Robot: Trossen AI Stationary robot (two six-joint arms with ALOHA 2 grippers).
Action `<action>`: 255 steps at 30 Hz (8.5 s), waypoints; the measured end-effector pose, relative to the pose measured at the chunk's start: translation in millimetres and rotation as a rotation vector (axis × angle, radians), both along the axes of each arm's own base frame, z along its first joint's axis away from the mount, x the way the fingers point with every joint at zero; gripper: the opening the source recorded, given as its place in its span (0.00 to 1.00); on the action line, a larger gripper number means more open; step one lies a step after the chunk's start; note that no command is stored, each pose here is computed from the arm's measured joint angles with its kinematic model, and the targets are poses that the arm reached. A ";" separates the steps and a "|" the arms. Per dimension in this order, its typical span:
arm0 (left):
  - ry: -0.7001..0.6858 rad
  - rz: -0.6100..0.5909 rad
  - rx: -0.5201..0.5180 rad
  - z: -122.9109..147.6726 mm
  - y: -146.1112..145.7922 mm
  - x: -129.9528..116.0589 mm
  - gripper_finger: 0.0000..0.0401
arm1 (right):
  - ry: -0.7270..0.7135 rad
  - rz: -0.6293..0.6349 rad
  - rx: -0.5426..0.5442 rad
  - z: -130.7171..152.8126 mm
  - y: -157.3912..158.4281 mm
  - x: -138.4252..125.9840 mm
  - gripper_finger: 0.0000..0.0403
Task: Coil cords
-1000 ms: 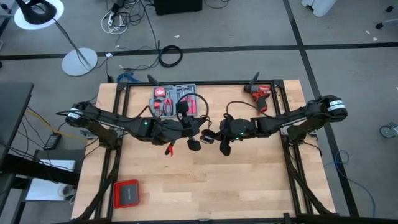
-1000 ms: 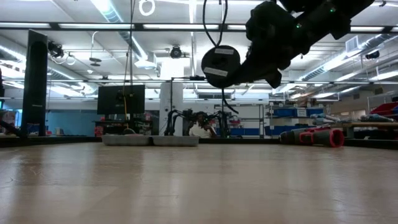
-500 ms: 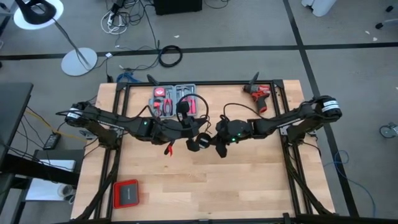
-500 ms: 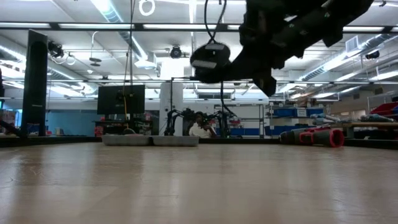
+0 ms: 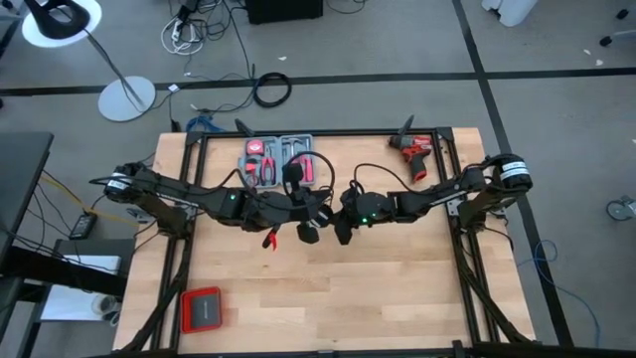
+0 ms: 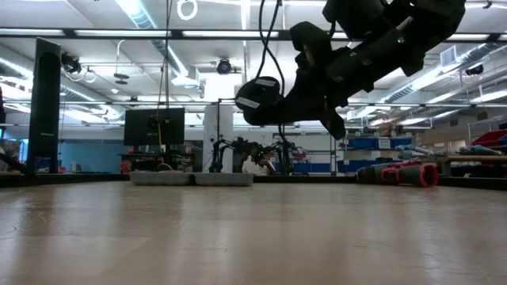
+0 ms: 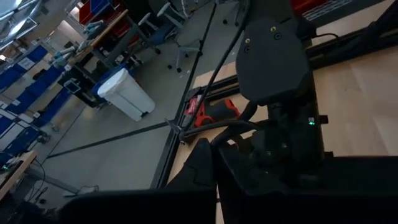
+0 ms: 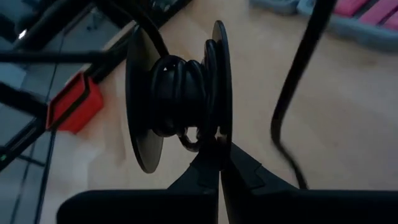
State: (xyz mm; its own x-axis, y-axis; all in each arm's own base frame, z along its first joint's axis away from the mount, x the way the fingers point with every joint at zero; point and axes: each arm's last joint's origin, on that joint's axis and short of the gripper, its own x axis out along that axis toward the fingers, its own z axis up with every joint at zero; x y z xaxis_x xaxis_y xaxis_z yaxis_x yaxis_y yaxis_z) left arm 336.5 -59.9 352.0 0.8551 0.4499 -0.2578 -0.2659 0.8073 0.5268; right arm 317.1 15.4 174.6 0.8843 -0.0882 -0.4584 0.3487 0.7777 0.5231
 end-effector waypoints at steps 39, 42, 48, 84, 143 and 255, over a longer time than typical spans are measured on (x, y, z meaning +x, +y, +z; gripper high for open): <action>0.047 0.042 -0.141 -36.2 -51.0 1.0 0.00 | -0.167 -0.289 -0.183 36.6 -24.5 2.2 0.00; 0.042 0.035 -0.159 -36.5 -54.3 -0.1 0.00 | -0.196 -0.287 -0.193 41.4 -24.8 1.9 0.00; 0.060 0.004 -0.199 -45.5 -56.4 -1.4 0.00 | -0.249 -0.279 -0.218 48.6 -24.6 2.3 0.00; 0.213 0.139 -0.173 -83.5 -22.2 3.2 0.00 | -0.326 -0.155 -0.287 79.8 -1.2 -13.3 0.00; 0.346 0.102 0.269 -78.9 -42.5 -2.0 0.00 | 0.038 0.108 -0.235 54.3 28.8 -36.6 0.00; 0.173 0.028 0.379 -93.5 -45.9 46.6 0.19 | -0.052 -0.090 -0.384 66.6 21.2 -32.4 0.00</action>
State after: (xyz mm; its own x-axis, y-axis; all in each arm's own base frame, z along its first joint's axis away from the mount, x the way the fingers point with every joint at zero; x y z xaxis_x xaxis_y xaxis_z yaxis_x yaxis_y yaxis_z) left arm 383.1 -105.8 258.4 0.7999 0.5629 -0.2082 -0.1663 0.5412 0.8243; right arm 284.6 36.6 241.2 0.8863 -0.3226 -0.3322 0.4051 0.8877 0.2189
